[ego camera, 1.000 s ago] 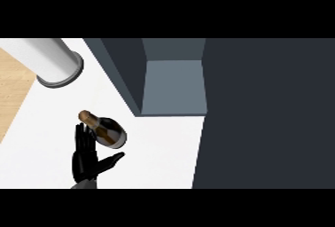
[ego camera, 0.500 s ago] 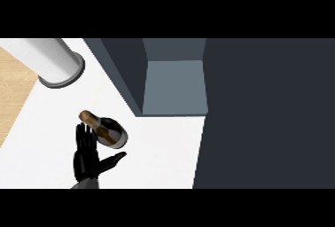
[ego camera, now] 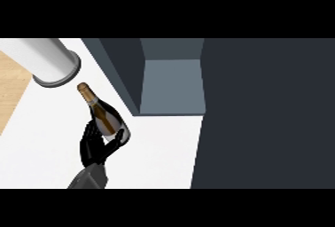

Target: Pick up the wine, place it into the cabinet and close the cabinet

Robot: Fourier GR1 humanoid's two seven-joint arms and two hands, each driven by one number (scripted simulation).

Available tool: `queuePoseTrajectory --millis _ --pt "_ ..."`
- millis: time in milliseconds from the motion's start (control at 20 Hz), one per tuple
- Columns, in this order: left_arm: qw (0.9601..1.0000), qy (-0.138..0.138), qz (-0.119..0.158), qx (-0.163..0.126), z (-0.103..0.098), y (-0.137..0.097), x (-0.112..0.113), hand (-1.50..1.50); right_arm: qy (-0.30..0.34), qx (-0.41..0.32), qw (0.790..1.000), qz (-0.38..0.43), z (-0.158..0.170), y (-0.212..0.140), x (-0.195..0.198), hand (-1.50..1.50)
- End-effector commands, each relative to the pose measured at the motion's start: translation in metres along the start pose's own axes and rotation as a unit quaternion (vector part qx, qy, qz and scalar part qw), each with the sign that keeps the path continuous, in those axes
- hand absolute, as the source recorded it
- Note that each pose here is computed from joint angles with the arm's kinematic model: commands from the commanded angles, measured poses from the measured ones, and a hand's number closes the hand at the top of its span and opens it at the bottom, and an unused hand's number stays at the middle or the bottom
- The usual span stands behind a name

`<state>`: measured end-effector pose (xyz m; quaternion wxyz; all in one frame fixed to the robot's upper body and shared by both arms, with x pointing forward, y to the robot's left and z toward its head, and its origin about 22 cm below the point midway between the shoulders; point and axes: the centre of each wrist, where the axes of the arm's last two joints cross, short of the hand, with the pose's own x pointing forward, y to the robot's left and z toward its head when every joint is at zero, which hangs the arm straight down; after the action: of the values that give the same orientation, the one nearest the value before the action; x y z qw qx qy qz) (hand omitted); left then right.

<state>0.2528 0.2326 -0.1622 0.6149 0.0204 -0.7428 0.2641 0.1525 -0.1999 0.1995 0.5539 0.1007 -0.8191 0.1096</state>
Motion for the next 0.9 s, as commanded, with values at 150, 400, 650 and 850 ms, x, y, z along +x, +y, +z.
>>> queuePoseTrajectory --millis 150,400,650,850 --pt "0.9994 0.0 0.028 -0.021 -0.01 -0.023 -0.003 1.5 -0.013 0.012 1.0 -0.011 0.014 -0.002 0.024 -1.5" --pt "0.9984 0.0 0.038 -0.043 -0.037 -0.029 0.009 1.5 -0.018 0.009 1.0 -0.007 0.008 -0.02 0.006 -1.5" --pt "0.9911 0.064 0.054 -0.104 -0.008 0.027 0.01 1.5 -0.017 0.003 1.0 -0.009 0.006 -0.006 0.011 -1.5" --pt "0.9888 0.05 0.071 -0.122 -0.013 0.036 0.022 1.5 -0.01 -0.001 1.0 -0.009 0.033 -0.009 0.026 -1.5"
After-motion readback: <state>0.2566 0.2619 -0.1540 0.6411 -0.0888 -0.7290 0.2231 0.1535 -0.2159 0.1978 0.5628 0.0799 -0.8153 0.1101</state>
